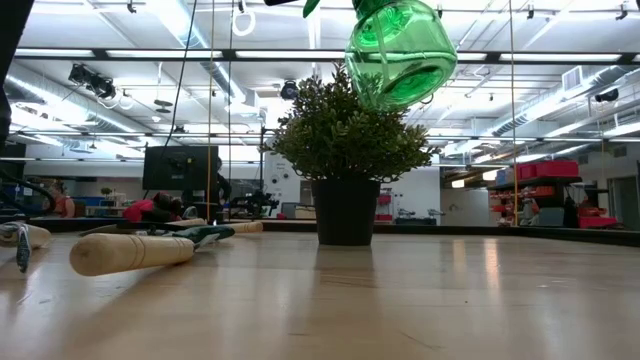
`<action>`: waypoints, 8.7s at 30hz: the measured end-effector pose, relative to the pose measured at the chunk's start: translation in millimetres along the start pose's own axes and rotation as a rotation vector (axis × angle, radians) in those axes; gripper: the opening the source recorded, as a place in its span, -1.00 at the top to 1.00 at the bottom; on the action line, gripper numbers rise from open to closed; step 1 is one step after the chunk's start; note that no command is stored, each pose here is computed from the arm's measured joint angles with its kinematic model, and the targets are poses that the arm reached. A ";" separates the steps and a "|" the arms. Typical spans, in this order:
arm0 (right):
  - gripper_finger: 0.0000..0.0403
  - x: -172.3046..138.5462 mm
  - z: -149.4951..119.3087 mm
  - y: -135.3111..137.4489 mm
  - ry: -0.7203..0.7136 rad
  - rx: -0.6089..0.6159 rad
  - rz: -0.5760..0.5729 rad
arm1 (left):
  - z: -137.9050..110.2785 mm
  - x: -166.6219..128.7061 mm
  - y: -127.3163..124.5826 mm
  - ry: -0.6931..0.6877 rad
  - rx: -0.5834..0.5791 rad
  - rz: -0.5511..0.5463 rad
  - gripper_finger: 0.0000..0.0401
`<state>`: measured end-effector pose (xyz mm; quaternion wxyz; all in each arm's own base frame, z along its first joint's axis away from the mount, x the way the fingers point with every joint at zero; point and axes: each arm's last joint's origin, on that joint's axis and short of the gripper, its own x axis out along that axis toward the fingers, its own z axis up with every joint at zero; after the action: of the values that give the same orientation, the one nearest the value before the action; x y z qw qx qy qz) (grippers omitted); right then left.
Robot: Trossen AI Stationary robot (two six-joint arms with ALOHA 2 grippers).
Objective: Pick & Place Garden tools in Gardening bag
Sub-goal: Put the green spray bottle into the white gardening bag
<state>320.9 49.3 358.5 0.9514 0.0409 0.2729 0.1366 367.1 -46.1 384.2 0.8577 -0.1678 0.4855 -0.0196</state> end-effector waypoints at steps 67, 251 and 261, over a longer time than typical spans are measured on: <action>-0.13 -53.9 11.2 -10.9 0.031 0.146 -0.061 | 0.0 0.0 -0.2 0.000 0.002 -0.001 0.65; 0.76 -153.9 -12.2 127.5 -0.114 -0.450 0.453 | -20.6 -101.0 -9.3 -0.280 0.407 -0.060 0.98; 0.76 -199.0 -30.5 126.2 -0.095 -0.489 0.532 | -18.8 -101.6 -9.8 -0.301 0.405 -0.058 0.98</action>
<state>112.8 114.3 452.9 0.8758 -0.1121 0.1673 0.4387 299.1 -40.4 462.2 0.9356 -0.0072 0.3333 -0.1159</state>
